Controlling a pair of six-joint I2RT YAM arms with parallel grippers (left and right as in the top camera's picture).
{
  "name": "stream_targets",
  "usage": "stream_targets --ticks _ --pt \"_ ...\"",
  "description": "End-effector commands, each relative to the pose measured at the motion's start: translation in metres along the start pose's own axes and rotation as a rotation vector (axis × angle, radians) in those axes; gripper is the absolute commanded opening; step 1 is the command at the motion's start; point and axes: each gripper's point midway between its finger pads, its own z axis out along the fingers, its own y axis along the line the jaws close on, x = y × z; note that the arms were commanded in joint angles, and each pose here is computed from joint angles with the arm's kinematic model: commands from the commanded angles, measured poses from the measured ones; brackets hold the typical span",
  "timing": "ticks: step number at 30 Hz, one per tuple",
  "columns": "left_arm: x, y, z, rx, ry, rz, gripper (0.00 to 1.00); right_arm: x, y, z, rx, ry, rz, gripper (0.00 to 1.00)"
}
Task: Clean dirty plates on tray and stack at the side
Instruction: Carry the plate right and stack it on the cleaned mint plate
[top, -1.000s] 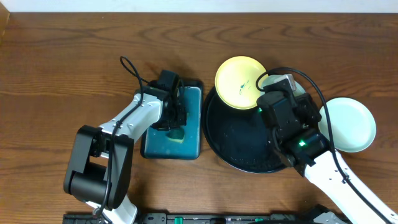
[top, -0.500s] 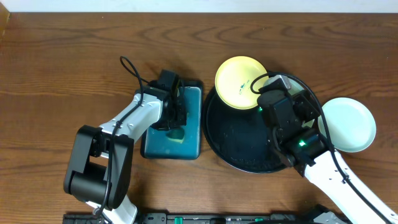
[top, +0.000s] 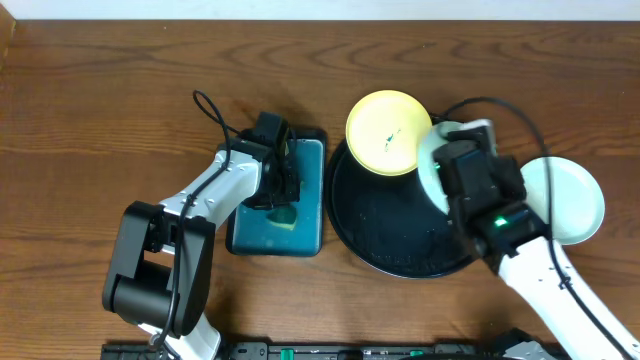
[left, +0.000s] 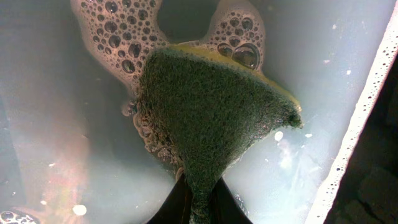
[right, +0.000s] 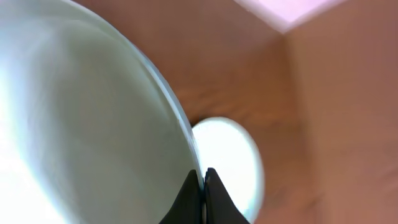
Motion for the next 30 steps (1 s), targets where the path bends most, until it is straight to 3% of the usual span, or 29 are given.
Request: stream_targets --ticks 1,14,19,30 --pt "0.017 0.017 0.023 -0.066 0.077 -0.020 0.08 0.009 0.007 0.009 -0.134 0.093 0.389 0.01" --pt "0.018 0.017 0.023 -0.068 0.081 -0.021 0.07 0.079 -0.066 0.059 -0.204 0.392 0.990 0.01" --pt "0.018 0.017 0.023 -0.068 0.081 -0.021 0.08 0.120 -0.093 0.071 -0.136 0.498 1.125 0.01" --pt "0.018 0.017 0.023 -0.068 0.081 -0.021 0.08 0.169 -0.111 0.098 -0.091 0.627 1.288 0.01"
